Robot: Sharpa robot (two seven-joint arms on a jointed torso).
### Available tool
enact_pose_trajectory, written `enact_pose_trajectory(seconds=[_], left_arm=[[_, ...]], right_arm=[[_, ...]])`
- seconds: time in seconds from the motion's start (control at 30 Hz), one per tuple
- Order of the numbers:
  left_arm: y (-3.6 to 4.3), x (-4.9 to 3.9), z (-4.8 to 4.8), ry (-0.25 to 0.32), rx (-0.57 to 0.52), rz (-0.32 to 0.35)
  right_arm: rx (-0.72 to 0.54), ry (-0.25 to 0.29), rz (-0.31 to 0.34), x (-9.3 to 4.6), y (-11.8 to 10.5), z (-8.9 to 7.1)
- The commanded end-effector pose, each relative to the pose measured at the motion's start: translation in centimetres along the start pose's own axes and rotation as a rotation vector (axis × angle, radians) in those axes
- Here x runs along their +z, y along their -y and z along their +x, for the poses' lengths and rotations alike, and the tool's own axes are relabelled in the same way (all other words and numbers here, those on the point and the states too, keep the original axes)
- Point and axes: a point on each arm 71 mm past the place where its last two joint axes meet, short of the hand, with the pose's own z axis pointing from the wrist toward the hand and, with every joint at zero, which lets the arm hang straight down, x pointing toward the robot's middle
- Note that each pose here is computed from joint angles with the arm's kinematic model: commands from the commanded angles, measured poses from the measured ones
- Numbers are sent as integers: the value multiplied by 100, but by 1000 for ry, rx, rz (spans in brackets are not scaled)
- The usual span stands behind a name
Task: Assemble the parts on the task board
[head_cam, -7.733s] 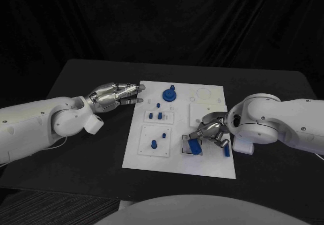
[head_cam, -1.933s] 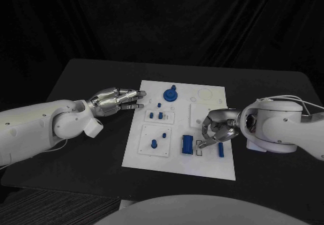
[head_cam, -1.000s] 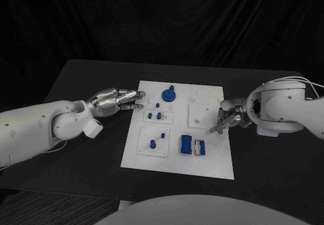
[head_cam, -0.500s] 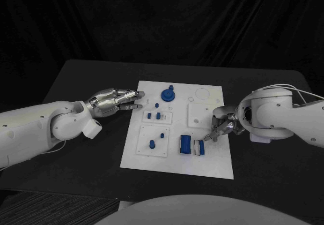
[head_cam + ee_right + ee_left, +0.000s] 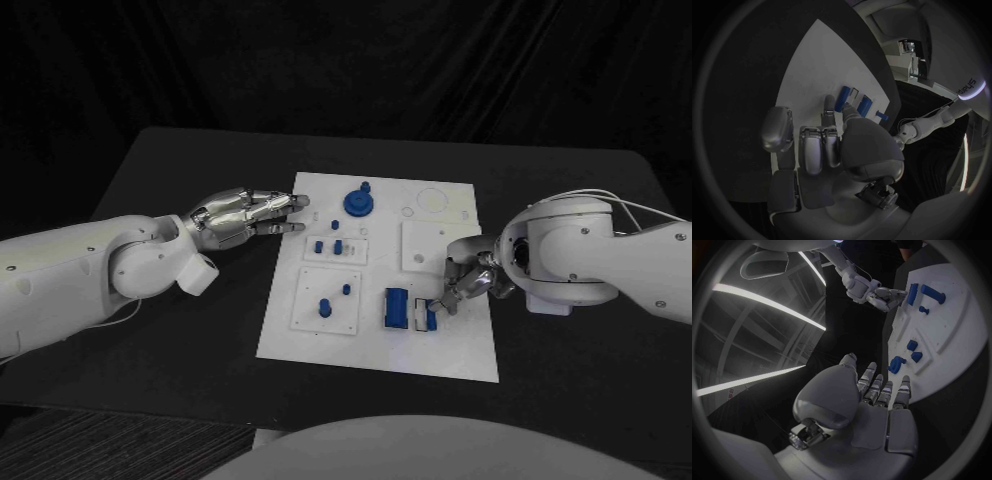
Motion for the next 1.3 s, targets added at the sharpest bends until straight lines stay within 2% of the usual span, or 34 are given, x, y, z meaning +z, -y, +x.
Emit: enact_pose_trajectory(seconds=[0.03, 0.93, 1.1, 1.3], left_arm=[[6, 7, 16, -11, -10, 12], [-1, 9, 22, -17, -12, 1], [-3, 10, 22, -18, -12, -1], [-6, 4, 19, -18, -13, -5]], right_arm=[[5, -18, 15, 18, 2, 28], [10, -31, 25, 113, 8, 78], [-12, -19, 34, 109, 24, 72], [-105, 31, 55, 97, 17, 47]])
